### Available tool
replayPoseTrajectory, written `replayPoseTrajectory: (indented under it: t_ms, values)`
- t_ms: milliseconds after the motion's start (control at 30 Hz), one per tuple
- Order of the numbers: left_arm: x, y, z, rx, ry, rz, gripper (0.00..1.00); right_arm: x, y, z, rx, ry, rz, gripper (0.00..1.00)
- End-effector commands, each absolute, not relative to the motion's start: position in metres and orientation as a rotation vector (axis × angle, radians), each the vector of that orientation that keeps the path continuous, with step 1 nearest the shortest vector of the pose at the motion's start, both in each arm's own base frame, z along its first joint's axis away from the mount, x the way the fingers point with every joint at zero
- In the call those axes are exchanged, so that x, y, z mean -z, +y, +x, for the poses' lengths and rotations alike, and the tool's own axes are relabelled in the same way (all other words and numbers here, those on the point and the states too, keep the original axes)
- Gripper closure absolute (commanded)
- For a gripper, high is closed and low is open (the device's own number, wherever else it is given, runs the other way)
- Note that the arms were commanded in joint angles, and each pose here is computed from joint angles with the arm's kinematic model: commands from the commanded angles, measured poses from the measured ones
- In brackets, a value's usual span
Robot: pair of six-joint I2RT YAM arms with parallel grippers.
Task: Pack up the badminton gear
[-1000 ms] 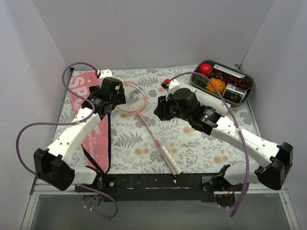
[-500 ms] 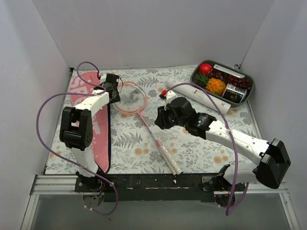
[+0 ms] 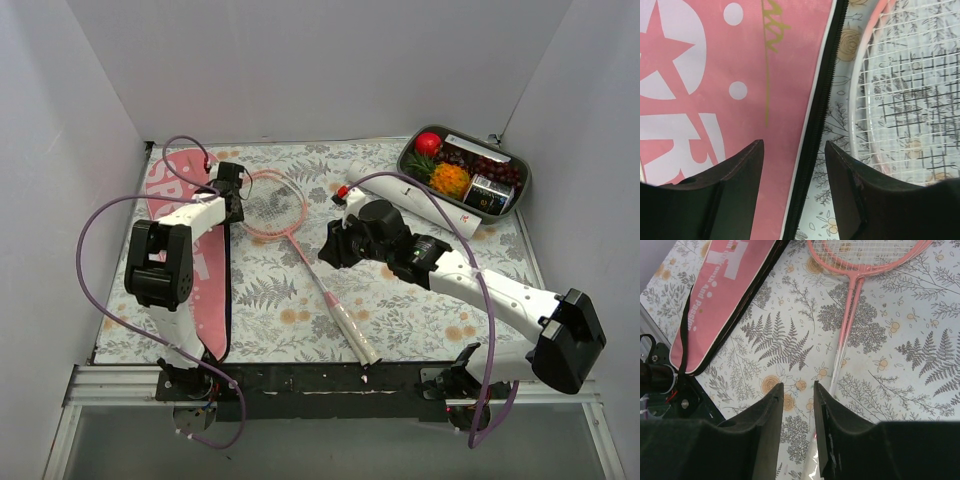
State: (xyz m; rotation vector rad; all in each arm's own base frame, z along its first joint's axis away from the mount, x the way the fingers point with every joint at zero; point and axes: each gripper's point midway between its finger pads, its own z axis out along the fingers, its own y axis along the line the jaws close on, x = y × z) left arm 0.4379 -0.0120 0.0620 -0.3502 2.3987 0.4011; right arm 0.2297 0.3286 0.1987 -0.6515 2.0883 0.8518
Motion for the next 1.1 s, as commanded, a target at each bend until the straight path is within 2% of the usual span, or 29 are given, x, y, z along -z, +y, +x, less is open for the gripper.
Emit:
replayPoseTrajectory:
  t_ms: [0, 633, 1067]
  values:
    - [-0.084, -0.002, 0.435, -0.383, 2.35, -0.328, 0.49, -0.206, 0.339, 0.231, -0.918, 2.036, -0.665, 0.63]
    - [-0.067, -0.015, 0.427, -0.254, 2.405, -0.27, 0.49, -0.198, 0.345, 0.223, -0.987, 2.059, -0.664, 0.64]
    - [-0.069, 0.003, 0.421, -0.368, 2.369, -0.296, 0.51, -0.195, 0.347, 0.219, -1.011, 2.068, -0.669, 0.65]
